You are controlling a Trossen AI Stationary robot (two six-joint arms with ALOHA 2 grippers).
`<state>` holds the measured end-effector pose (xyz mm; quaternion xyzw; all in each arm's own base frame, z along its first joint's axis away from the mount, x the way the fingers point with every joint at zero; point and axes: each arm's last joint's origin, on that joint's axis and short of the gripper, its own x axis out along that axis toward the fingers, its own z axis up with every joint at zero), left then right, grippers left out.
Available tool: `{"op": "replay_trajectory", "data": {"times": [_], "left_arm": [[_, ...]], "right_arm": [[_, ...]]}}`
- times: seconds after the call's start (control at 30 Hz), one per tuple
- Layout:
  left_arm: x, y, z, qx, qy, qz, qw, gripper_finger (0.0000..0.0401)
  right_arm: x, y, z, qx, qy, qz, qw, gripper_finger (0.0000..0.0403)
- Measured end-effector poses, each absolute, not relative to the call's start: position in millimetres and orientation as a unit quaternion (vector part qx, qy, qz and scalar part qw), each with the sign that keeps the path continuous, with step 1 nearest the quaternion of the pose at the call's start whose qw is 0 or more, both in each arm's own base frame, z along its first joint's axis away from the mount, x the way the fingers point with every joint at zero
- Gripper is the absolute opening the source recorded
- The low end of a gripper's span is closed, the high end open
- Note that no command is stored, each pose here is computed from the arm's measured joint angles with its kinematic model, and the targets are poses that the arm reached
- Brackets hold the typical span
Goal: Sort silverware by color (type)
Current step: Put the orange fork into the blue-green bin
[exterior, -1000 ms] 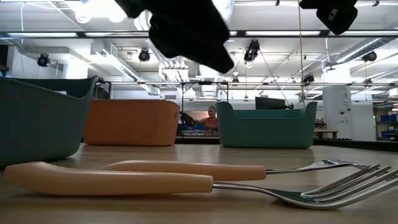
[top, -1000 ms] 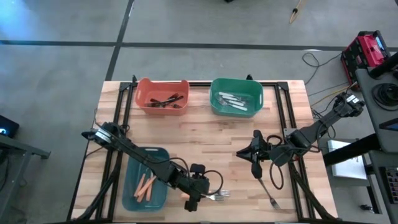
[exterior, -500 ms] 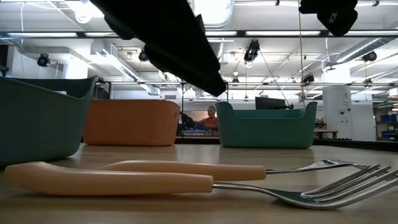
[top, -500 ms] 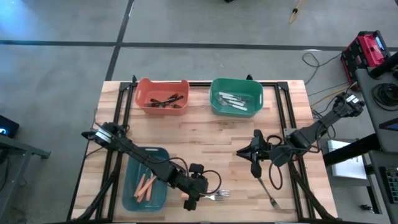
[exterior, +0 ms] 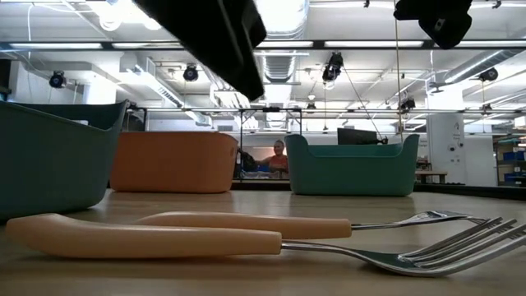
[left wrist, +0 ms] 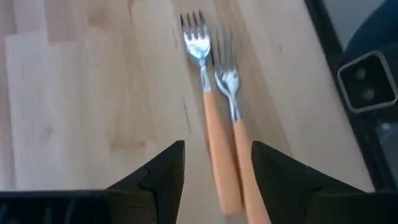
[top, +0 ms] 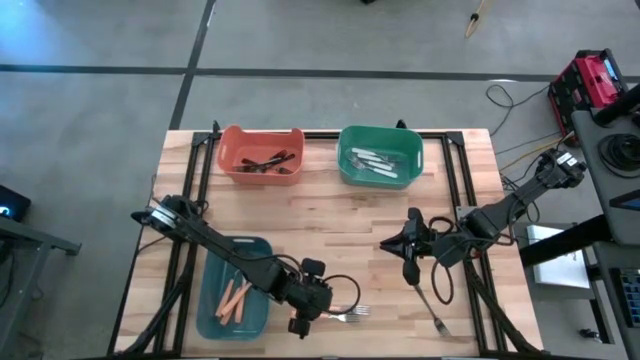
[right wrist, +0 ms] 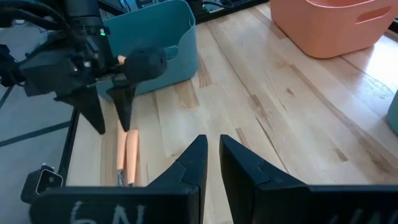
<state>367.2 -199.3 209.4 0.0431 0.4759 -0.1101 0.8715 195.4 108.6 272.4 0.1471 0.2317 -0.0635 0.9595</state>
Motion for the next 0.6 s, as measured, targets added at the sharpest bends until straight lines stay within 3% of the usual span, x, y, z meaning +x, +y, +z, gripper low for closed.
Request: {"op": "replay_trajectory", "data": {"times": [0.17, 0.43, 0.6], "left_arm": [[376.2, -194.0, 212.6, 0.031, 0.436, -0.048, 0.898, 0.0168], [388.7, -188.7, 230.0, -0.043, 0.404, 0.025, 0.913, 0.0168], [399.5, -195.8, 220.7, -0.079, 0.41, 0.04, 0.908, 0.0168]], "right_arm": [[195.4, 108.6, 272.4, 0.147, 0.232, -0.064, 0.959, 0.0033], [197.2, 109.1, 269.9, 0.146, 0.231, -0.076, 0.959, 0.0033], [199.8, 109.9, 266.1, 0.14, 0.232, -0.092, 0.958, 0.0033]]}}
